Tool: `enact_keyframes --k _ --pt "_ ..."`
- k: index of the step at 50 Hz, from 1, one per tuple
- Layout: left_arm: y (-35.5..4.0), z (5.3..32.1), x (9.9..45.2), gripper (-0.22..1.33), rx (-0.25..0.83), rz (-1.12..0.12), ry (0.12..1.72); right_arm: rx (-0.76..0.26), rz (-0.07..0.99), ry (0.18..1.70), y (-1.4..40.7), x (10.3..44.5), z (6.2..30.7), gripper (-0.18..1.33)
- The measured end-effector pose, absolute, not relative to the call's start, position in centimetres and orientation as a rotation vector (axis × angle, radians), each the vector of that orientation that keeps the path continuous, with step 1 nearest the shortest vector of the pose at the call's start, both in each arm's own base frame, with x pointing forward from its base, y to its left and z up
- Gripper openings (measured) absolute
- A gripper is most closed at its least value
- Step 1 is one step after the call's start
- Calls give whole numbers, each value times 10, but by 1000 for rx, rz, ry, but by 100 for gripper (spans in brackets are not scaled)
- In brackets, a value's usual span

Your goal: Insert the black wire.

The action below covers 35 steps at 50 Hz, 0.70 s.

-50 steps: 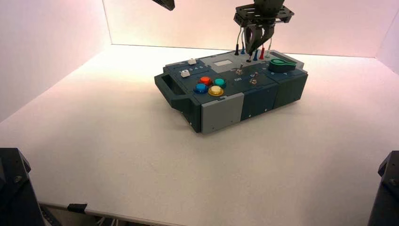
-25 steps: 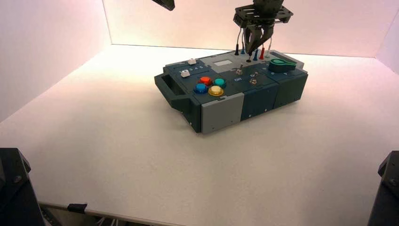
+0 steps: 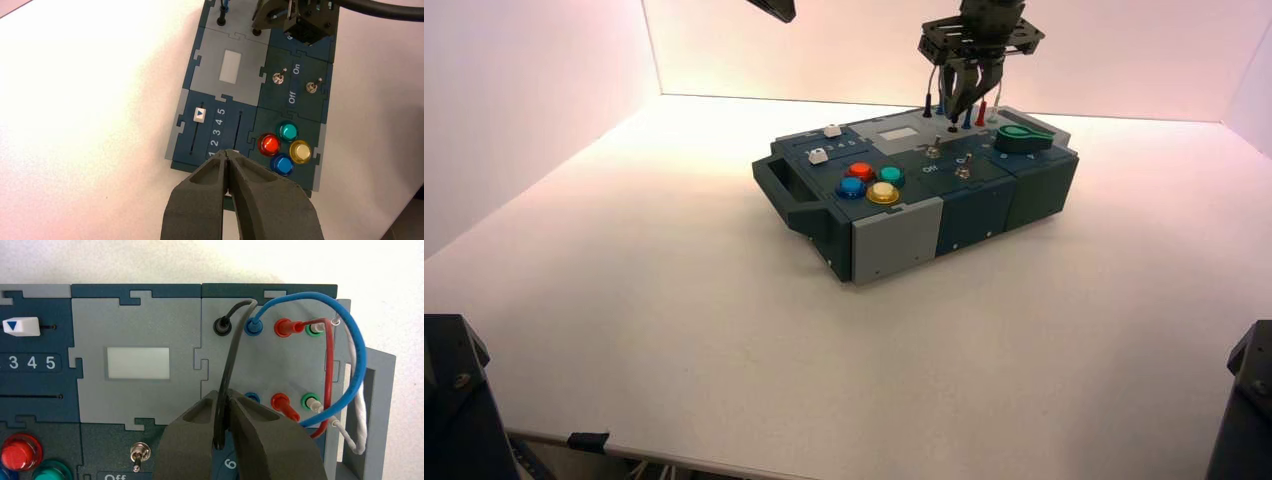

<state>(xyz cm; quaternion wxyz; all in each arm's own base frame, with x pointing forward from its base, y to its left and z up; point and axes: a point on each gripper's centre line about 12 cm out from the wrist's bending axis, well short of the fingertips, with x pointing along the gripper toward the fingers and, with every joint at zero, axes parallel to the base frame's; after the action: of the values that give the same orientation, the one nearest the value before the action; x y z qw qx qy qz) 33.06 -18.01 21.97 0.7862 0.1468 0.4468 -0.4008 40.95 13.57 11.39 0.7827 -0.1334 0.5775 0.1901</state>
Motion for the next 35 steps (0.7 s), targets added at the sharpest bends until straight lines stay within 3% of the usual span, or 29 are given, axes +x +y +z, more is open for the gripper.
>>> enact_keyframes --k 16,19,21,22,23,26,35 --pt "-180 220 331 -16 317 -864 963 -286 408 1255 135 409 108 5" --pt "-180 219 331 -16 316 -865 966 -287 409 1258 135 408 107 20" --pt "-180 220 331 -16 317 -864 963 -289 410 1274 134 405 103 46" --pt "-180 219 331 -16 316 -864 965 -291 410 1280 134 404 102 51" --pt "-180 219 331 -16 316 -864 965 -293 412 1291 133 402 100 68" --pt "-180 219 331 -16 316 -864 965 -297 417 1289 136 400 99 93" --pt "-180 219 331 -16 315 -864 965 -296 416 1298 135 397 96 95"
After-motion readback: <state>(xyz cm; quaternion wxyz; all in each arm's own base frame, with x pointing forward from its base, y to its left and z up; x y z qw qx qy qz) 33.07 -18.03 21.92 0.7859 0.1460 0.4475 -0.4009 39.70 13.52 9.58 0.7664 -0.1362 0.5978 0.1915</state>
